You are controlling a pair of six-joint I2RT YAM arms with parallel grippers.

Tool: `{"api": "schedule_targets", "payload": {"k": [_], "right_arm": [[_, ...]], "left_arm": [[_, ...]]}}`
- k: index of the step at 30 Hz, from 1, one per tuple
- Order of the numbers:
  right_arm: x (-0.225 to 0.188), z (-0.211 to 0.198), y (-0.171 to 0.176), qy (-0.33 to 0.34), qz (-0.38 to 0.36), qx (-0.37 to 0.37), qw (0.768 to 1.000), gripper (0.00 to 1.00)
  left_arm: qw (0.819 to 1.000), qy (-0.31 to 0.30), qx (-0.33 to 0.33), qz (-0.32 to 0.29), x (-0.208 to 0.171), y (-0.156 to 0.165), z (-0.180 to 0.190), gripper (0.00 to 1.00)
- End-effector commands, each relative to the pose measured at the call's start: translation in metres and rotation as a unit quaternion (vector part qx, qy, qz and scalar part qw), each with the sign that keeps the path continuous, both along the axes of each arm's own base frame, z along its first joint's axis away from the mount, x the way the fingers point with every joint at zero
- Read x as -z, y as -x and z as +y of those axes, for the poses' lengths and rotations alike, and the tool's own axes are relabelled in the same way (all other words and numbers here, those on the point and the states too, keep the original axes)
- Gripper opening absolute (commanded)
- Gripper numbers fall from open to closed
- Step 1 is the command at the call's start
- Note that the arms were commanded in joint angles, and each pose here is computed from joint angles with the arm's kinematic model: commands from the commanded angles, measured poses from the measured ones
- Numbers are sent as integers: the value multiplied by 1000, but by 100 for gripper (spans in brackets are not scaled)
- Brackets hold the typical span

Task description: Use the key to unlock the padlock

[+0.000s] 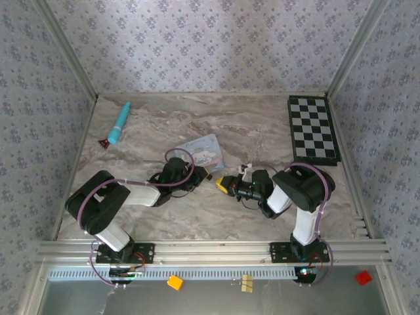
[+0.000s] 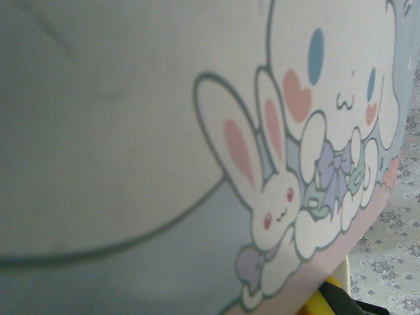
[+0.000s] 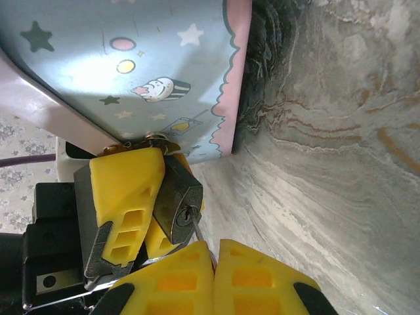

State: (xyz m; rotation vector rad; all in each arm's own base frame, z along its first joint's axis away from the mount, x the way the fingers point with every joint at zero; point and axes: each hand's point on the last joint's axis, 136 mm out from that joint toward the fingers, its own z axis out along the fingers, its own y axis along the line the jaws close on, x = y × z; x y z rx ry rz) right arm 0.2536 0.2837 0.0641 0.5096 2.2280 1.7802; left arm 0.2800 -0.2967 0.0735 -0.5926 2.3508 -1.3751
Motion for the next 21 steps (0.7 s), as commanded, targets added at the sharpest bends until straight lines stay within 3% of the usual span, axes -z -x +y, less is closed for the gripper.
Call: {"api": "schedule_targets", "payload": {"k": [1,21], "right_arm": [[-6,5,1,-3,-17,-12,1000,0],[-27,8,-4,-24,-37,-14,999,0]], "left_arm": [[999,35,17,-1,-15,5,-8,0],[999,46,25,-5,-25,8,-12,0]]}}
